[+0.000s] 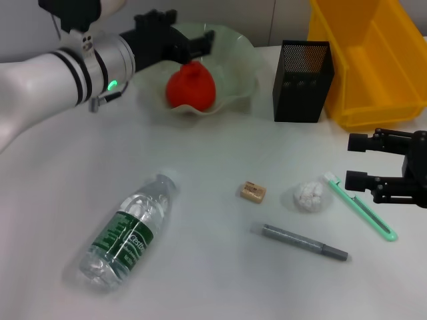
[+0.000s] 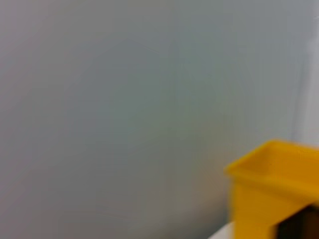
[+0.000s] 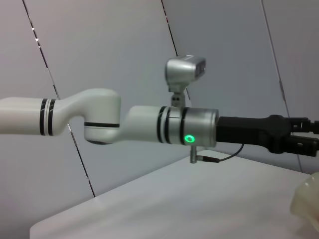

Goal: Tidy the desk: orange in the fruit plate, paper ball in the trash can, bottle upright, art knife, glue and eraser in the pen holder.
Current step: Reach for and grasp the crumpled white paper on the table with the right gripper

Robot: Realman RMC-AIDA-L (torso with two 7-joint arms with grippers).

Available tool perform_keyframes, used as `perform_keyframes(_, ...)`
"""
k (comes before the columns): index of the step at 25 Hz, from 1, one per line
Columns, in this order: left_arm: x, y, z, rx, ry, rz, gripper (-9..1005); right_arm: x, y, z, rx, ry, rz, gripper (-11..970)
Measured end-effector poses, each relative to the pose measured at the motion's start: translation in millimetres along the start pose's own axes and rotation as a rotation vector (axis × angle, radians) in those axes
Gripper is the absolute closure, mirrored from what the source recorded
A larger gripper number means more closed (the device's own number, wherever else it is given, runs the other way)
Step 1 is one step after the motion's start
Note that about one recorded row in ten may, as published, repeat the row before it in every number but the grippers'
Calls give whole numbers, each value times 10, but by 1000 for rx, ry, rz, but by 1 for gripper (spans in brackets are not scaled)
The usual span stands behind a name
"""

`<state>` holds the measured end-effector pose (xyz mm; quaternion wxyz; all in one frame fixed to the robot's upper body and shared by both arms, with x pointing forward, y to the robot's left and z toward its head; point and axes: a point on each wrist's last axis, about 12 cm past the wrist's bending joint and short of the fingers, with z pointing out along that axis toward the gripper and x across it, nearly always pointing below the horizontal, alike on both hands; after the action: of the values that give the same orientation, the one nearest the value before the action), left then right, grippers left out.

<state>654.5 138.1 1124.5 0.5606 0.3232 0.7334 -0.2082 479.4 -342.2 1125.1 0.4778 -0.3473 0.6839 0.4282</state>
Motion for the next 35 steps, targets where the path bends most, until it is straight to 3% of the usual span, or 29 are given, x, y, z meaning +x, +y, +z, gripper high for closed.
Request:
perform_keyframes(2,16,-63,-137,104,-47,1,233,-22,-1,-15,-1,5,7,180)
perform_keyframes(4,17,-81,-194,137,-60,8,150,-45,-5,-33,4,12,13,180)
perform_keyframes(7,29,-116,-392,233,-85,31,150,-103,-12,-65,19,29,19,182)
perform_keyframes(9,63,-155,-628,345,-91,44,150,-124,-14,-70,22,37,21,182)
perform_keyframes(10,63,-155,-628,345,-91,44,150,-186,-21,-71,24,61,32,182)
perform_keyframes(11,67,-170,-807,424,-101,45,150,-186,-21,-71,24,61,32,182)
perform_keyframes(16,163,-135,-1204,573,-97,29,151,-450,-34,-43,43,178,51,181)
perform_keyframes(21,364,-107,-1539,644,-54,16,151,-782,-50,23,95,298,60,181)
perform_keyframes(22,398,-109,-1591,654,-46,18,151,-940,-70,89,110,366,81,181)
perform_keyframes(23,463,-109,-1687,664,-31,17,151,-940,-70,89,110,366,81,181)
perform_keyframes(30,627,-120,-1935,674,-32,9,151,-1392,-200,467,245,674,174,181)
perform_keyframes(32,652,-121,-1982,673,-31,9,151,-1480,-257,651,331,822,210,180)
perform_keyframes(35,677,-109,-2035,678,-19,8,151,-1505,-275,775,371,909,220,180)
